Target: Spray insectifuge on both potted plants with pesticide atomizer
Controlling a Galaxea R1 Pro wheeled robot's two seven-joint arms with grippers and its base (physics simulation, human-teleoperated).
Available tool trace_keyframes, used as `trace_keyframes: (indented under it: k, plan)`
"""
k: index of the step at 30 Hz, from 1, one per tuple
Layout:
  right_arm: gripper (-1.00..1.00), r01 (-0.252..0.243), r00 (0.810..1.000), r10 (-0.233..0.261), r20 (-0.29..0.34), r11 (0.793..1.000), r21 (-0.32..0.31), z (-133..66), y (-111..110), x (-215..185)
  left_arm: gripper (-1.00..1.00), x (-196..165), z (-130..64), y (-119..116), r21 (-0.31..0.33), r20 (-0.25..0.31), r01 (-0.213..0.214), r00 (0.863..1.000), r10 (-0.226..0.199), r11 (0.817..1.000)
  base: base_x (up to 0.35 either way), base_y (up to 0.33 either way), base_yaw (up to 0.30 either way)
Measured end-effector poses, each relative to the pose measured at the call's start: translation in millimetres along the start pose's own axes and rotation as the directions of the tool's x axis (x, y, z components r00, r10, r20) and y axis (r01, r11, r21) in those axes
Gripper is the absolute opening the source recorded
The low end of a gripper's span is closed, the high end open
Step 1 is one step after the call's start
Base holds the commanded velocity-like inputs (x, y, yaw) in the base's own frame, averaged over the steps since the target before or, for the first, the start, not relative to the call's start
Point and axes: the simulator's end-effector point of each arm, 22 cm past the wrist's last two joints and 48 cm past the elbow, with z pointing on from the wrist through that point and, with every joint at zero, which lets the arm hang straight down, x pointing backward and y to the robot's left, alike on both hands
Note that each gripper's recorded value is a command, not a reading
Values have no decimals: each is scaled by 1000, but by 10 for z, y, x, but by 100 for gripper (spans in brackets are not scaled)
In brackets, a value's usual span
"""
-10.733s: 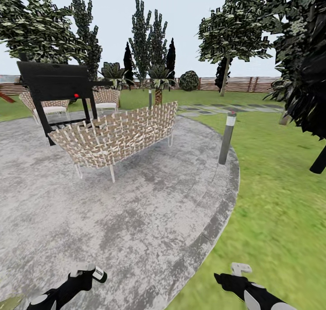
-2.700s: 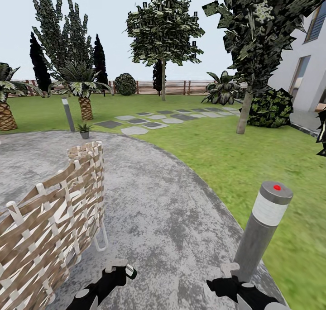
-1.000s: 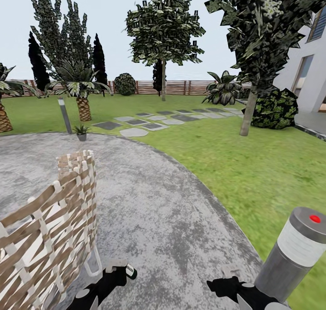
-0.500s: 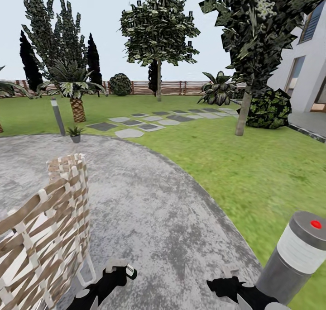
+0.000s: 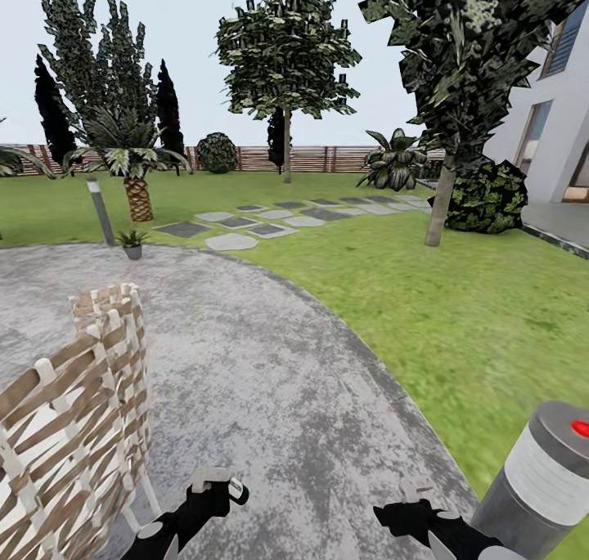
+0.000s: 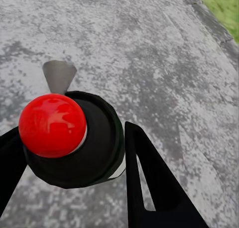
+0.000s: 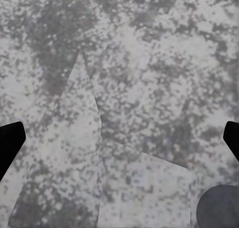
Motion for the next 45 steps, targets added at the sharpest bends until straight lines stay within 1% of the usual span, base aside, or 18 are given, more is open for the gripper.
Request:
trace_keyframes:
  k: [6, 12, 18, 23, 29, 36, 45]
  plan:
    - [100, 0, 1000, 0, 1, 1000, 0, -2, 0, -2, -100, -2, -2, -2, 0, 0, 0, 1000, 0, 1000, 189, -1, 0]
    - [100, 0, 1000, 0, 0, 1000, 0, -1, -1, -1, -100, -2, -1, 0, 0, 0, 0, 1000, 0, 1000, 77, 0, 0]
    - [100, 0, 1000, 0, 1, 1000, 0, -2, 0, -2, -100, -2, -1, -1, 0, 0, 0, 1000, 0, 1000, 247, 0, 0]
    - [100, 0, 1000, 0, 0, 1000, 0, 0, -1, 0, -100, 1, 0, -1, 0, 0, 0, 1000, 0, 1000, 37, 0, 0]
    - [100, 0, 1000, 0, 0, 1000, 0, -2, 0, -2, -100, -1, -1, -1, 0, 0, 0, 1000, 0, 1000, 203, 0, 0]
    - [100, 0, 1000, 0, 0, 1000, 0, 0, 0, 0, -100, 1, 0, -1, 0, 0, 0, 1000, 0, 1000, 45, 0, 0]
    - [100, 0, 1000, 0, 0, 1000, 0, 0, 0, -1, -100, 1, 0, -1, 0, 0, 0, 1000, 0, 1000, 146, 0, 0]
